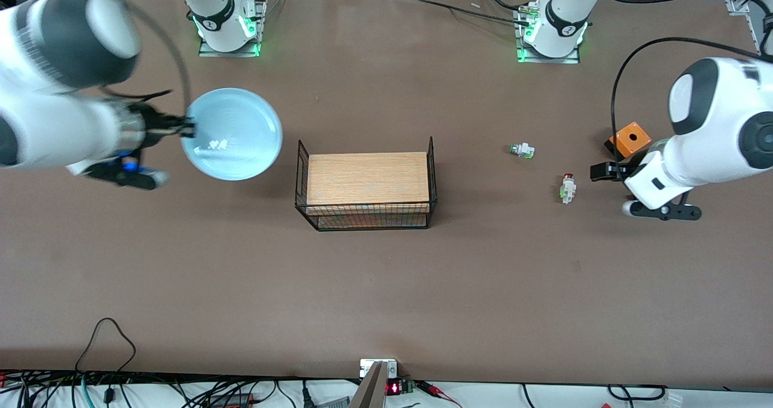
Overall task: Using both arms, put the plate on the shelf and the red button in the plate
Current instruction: 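Carry the plate over the basket while the left gripper grasps the red button, then lower the plate onto the basket top while the left gripper lifts the button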
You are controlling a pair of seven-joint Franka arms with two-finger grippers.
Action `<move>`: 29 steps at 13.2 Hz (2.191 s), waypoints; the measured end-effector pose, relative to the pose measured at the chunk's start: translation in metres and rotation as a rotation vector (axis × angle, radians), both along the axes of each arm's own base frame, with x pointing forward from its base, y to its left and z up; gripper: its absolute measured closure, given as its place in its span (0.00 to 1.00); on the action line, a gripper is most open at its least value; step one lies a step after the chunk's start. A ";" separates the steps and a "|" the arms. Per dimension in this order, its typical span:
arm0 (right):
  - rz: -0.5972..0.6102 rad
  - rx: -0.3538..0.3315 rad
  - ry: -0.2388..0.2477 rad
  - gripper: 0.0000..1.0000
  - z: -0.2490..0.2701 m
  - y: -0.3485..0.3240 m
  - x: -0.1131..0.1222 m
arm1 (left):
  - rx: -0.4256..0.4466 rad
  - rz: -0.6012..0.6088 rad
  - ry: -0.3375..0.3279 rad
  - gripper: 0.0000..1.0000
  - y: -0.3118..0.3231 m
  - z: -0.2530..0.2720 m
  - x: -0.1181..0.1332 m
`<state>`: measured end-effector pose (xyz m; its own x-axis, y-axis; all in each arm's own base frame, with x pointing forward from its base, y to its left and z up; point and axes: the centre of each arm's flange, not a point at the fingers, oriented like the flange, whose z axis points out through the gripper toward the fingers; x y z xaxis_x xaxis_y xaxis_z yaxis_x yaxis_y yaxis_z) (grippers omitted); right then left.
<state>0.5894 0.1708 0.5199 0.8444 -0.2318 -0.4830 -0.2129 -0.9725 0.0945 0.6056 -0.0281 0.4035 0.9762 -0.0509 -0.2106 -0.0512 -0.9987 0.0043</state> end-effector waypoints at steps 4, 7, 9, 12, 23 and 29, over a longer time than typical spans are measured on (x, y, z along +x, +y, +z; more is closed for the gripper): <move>-0.078 -0.033 -0.032 0.97 -0.003 0.074 -0.015 | 0.000 0.005 0.005 0.00 0.005 -0.074 -0.025; -0.134 -0.033 -0.064 0.97 -0.011 0.097 -0.013 | -0.007 0.010 0.032 0.00 0.010 -0.122 -0.039; -0.184 -0.012 -0.083 0.97 -0.019 0.123 -0.013 | -0.016 -0.005 0.044 0.00 0.010 -0.147 -0.041; -0.214 -0.003 -0.119 0.97 -0.033 0.160 -0.016 | -0.027 -0.017 0.000 0.00 0.009 -0.184 -0.051; -0.215 0.032 -0.180 0.97 -0.077 0.209 -0.015 | -0.052 -0.041 -0.051 0.00 0.029 -0.227 -0.060; -0.206 0.031 -0.185 0.97 -0.102 0.225 -0.021 | -0.056 -0.051 -0.044 0.00 0.023 -0.233 -0.061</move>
